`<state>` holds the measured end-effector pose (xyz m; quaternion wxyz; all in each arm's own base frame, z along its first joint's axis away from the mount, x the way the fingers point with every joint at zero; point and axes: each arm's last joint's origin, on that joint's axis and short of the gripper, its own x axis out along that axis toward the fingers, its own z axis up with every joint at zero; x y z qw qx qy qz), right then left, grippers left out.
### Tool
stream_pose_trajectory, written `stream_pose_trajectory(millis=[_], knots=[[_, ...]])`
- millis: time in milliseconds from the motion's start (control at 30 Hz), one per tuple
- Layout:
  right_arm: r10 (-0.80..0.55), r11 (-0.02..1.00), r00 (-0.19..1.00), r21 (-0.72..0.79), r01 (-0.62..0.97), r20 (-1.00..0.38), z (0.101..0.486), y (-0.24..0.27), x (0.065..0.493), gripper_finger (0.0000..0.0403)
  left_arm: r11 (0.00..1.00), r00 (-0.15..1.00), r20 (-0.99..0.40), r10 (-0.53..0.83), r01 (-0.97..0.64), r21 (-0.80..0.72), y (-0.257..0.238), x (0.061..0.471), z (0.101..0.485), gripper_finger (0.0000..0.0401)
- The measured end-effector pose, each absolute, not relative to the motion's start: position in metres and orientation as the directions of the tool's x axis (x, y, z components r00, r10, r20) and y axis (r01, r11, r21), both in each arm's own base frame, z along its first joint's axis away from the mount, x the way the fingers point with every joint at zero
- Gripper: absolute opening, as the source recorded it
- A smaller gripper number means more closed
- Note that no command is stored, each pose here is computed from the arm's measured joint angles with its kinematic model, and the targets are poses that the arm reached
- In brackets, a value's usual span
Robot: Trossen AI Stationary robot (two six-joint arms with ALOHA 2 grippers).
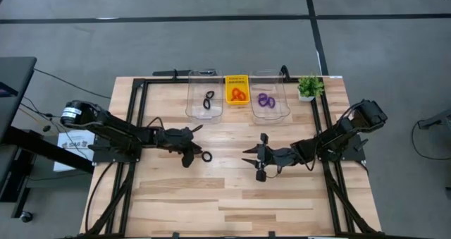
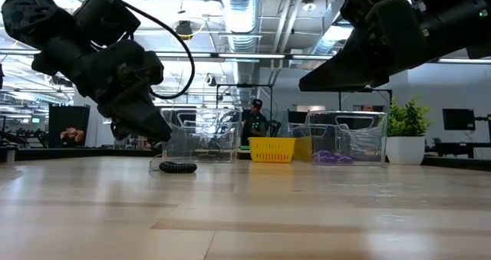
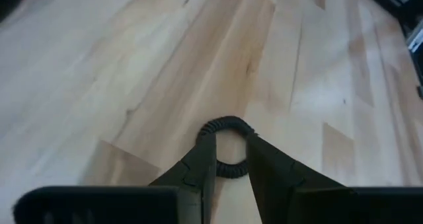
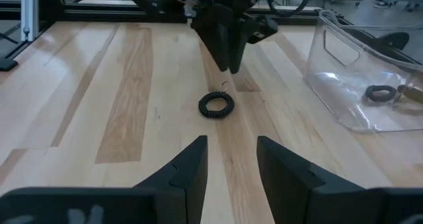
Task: Sort spring keychains
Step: Put the black spring keychain into the left transparent bin
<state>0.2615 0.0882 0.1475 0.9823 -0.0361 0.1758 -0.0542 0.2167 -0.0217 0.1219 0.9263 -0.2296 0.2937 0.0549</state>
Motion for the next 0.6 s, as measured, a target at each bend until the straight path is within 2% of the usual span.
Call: stream_pose_trajectory(millis=[300,600], knots=[[-0.12,0.991,0.933,-0.088,0.096,-0.338,0.148,0.088,0.262,0.012,0.888,0.812,-0.576,-0.098,-0.19,-0.419,-0.035,0.214,0.121,0.0081],[-0.12,0.991,0.934,-0.088,0.096,-0.338,0.148,0.088,0.262,0.012,0.9,0.815,-0.575,-0.069,-0.198,-0.388,-0.034,0.215,0.121,0.0081]])
